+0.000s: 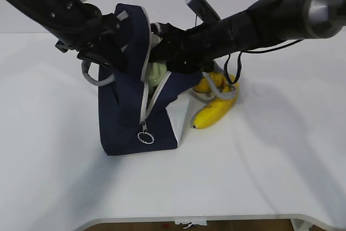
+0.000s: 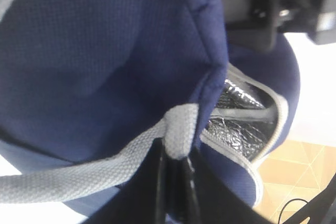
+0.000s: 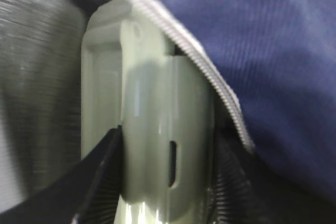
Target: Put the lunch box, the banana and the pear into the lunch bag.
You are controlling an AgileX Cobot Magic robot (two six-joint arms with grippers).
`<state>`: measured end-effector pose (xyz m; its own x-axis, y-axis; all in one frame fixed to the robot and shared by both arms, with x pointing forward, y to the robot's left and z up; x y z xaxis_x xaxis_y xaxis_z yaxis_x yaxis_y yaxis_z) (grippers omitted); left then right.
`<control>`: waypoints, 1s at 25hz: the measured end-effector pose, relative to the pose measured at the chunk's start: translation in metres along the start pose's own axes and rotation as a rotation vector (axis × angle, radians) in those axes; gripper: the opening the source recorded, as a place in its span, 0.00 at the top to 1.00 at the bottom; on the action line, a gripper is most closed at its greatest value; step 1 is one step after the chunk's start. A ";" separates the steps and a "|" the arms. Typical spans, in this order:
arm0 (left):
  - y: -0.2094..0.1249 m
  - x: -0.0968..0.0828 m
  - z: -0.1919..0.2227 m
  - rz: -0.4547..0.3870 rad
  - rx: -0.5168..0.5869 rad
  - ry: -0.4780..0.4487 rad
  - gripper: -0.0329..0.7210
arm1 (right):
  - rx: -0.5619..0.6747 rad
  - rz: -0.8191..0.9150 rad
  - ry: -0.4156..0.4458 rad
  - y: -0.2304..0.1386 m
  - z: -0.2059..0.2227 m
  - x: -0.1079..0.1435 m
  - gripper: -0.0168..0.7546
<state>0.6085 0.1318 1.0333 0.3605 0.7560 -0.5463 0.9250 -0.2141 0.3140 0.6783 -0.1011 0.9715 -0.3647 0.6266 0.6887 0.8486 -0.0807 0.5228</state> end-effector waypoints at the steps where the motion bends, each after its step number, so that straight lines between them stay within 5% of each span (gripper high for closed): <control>1: 0.000 0.002 0.003 -0.004 0.006 0.000 0.95 | 0.002 0.002 -0.001 -0.001 0.001 -0.001 0.50; 14: -0.001 0.002 0.003 -0.004 0.019 -0.003 0.95 | 0.049 0.027 -0.013 -0.011 0.018 -0.020 0.48; 20: -0.002 0.002 0.003 -0.004 0.027 -0.005 0.95 | 0.056 0.003 0.024 -0.005 0.015 -0.012 0.31; 25: -0.003 0.001 0.003 -0.004 0.042 -0.010 0.95 | 0.094 -0.056 0.014 0.004 0.002 -0.012 0.26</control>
<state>0.6061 0.1314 1.0290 0.3582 0.7505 -0.5554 0.9304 -0.2374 0.2792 0.6863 -0.1070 0.9643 -0.4174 0.6171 0.6671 0.8588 0.0278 0.5115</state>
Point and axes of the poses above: a point on each arm's last joint axis where the gripper is mounted, z pointing out along that axis toward the gripper, x along the wrist's bending axis when the last joint is at zero, y = z × x, the point moved 1 cm from there along z, pointing out along that axis toward the gripper, and after that the axes turned 5 degrees about -z, right-handed, at the moved point
